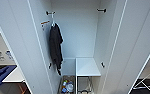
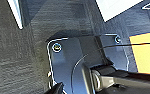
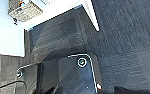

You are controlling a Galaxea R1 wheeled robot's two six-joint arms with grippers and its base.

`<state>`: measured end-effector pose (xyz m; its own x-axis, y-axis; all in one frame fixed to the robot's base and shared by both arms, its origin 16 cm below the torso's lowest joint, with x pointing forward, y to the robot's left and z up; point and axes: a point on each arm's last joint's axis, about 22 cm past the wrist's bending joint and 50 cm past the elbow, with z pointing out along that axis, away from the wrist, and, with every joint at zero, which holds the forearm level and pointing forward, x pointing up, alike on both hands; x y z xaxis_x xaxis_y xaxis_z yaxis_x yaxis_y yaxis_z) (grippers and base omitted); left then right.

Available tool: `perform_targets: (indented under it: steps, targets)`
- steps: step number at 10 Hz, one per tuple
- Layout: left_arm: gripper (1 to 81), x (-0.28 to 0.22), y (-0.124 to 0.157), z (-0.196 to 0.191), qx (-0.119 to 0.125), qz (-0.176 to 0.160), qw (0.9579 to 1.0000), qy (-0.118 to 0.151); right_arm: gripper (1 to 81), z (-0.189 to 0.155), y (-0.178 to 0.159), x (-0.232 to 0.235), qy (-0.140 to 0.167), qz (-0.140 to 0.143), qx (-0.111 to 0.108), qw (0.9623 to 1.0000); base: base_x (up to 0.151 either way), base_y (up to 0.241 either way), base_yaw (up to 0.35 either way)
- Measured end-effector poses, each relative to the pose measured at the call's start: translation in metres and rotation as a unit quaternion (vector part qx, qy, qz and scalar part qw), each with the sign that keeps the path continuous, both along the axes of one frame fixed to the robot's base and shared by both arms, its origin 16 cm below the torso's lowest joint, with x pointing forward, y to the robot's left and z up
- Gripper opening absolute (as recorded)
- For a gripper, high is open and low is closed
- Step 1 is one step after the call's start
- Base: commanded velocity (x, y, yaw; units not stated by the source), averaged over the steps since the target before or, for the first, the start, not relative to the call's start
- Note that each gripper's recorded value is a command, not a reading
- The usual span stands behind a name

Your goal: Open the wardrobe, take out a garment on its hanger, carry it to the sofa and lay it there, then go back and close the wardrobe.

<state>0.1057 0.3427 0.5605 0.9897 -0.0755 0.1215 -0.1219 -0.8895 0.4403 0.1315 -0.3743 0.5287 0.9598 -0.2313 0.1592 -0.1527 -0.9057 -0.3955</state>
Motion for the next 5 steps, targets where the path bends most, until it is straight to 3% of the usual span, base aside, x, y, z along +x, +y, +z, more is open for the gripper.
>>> perform_targets:
  steps: [3,5]
  targets:
    - [81.1,0.032,0.063,0.028,0.026,0.069,0.9973,-0.007,81.1,0.025,-0.05,0.048,-0.022,-0.037,-0.02,0.9989,0.0,0.0,0.0]
    - [81.1,0.081,0.109,0.054,0.046,0.119,0.991,-0.04,81.1,0.038,-0.063,0.081,-0.04,-0.049,-0.024,0.9977,0.0,0.0,0.0]
